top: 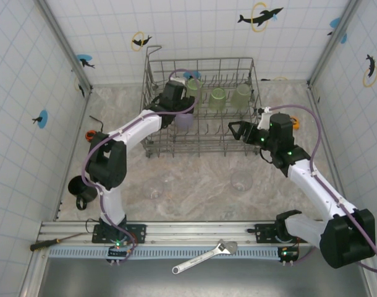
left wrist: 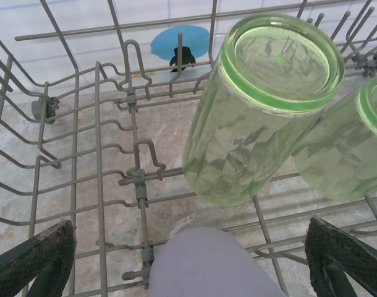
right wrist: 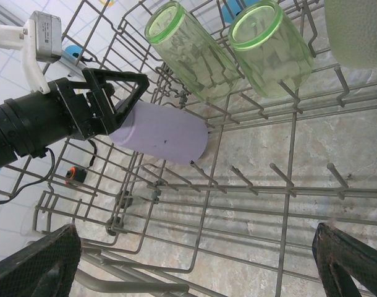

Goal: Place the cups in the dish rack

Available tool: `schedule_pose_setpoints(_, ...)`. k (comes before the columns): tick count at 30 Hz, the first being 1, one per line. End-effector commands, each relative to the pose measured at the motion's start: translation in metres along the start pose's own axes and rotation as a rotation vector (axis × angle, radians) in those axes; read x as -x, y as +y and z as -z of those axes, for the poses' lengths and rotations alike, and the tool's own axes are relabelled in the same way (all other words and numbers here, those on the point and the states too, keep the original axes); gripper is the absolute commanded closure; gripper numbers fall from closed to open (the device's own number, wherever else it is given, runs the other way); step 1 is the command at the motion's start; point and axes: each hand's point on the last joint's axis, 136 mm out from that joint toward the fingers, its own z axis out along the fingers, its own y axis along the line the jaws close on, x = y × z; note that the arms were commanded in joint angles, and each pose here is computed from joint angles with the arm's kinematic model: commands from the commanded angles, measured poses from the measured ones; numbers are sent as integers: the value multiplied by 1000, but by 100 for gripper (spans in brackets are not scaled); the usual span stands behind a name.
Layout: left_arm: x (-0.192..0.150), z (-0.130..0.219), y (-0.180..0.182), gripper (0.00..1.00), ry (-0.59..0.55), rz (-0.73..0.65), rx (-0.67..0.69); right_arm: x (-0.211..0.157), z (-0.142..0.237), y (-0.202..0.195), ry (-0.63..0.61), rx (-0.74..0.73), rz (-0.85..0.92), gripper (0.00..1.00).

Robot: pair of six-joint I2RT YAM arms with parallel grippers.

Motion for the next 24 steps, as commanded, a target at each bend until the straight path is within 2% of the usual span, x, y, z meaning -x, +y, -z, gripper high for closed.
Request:
schedule_pose_setpoints(1,26,25,-1,3,-71,48,-15,0,6,1,-15,8,1,1)
schedule_pose_setpoints(8,48,57,-3,3,-119,100,-57,3,9,4,-23,14,3,1)
schedule_pose_setpoints(14,51,79,7,3,-119,153,-30,5,10,7,-24,22,5,1)
schedule_pose_setpoints(19,43,102,23,3,-120,192,20,3,9,7,-17,26,3,1)
schedule_pose_setpoints(24,25,125,49,3,-105,233,130,0,8,6,-9,27,1,1)
